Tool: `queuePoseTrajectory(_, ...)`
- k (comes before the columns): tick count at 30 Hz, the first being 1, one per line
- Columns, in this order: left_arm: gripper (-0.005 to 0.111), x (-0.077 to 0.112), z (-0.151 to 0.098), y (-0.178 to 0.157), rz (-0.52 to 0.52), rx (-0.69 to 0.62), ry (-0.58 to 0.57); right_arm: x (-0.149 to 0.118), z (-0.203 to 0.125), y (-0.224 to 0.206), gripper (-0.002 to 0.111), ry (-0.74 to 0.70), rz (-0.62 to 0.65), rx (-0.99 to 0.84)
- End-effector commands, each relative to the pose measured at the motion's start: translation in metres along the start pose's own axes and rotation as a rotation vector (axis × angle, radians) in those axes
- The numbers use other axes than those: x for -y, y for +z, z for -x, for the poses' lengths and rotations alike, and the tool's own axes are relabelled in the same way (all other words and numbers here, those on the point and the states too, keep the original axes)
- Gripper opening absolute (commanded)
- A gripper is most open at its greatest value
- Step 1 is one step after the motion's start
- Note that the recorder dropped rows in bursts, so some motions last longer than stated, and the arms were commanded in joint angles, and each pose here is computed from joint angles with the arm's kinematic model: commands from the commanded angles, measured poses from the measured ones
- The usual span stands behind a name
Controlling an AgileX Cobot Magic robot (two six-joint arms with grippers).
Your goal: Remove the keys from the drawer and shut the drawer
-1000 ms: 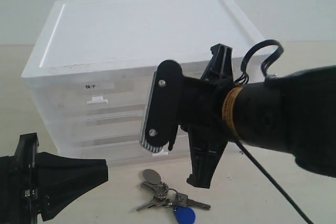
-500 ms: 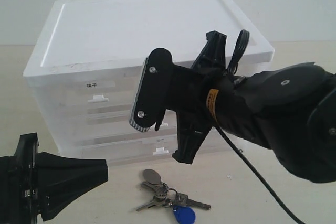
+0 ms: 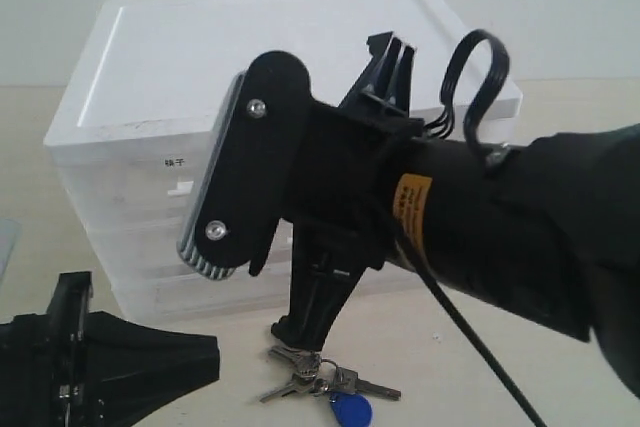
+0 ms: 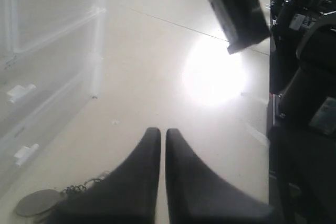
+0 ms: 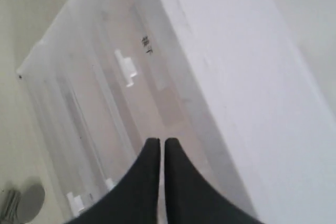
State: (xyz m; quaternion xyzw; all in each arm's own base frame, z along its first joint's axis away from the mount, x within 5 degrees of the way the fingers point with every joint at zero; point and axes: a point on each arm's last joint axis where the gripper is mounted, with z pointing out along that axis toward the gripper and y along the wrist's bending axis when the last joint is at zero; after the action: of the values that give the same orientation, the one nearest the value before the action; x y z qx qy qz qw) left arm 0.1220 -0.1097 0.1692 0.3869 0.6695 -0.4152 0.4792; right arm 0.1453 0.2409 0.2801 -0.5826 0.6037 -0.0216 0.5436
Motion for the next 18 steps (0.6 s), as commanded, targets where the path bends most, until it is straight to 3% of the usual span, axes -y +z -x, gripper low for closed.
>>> queuePoseTrajectory(1, 0.005, 0.003, -0.002, 0.025, -0.025, -0.206, 0.012, 0.015, 0.012, -0.029, 0.0, 0.033, -0.105, 0.045)
queuePoseTrajectory(8, 0.005, 0.005, -0.031, 0.088, 0.052, -0.598, 0.078, 0.046, 0.017, -0.08, 0.0, 0.196, -0.209, 0.178)
queuePoseTrajectory(12, 0.005, -0.002, -0.035, 0.114, 0.046, -0.621, 0.072, 0.058, 0.018, -0.106, 0.0, 0.287, -0.22, 0.273)
queuePoseTrajectory(17, 0.005, -0.027, -0.032, 0.13, 0.227, -0.746, 0.086, 0.066, 0.017, -0.122, 0.0, 0.32, -0.237, 0.326)
queuePoseTrajectory(18, 0.005, -0.027, -0.032, 0.131, 0.225, -0.747, 0.085, 0.067, 0.017, -0.125, 0.0, 0.332, -0.235, 0.338)
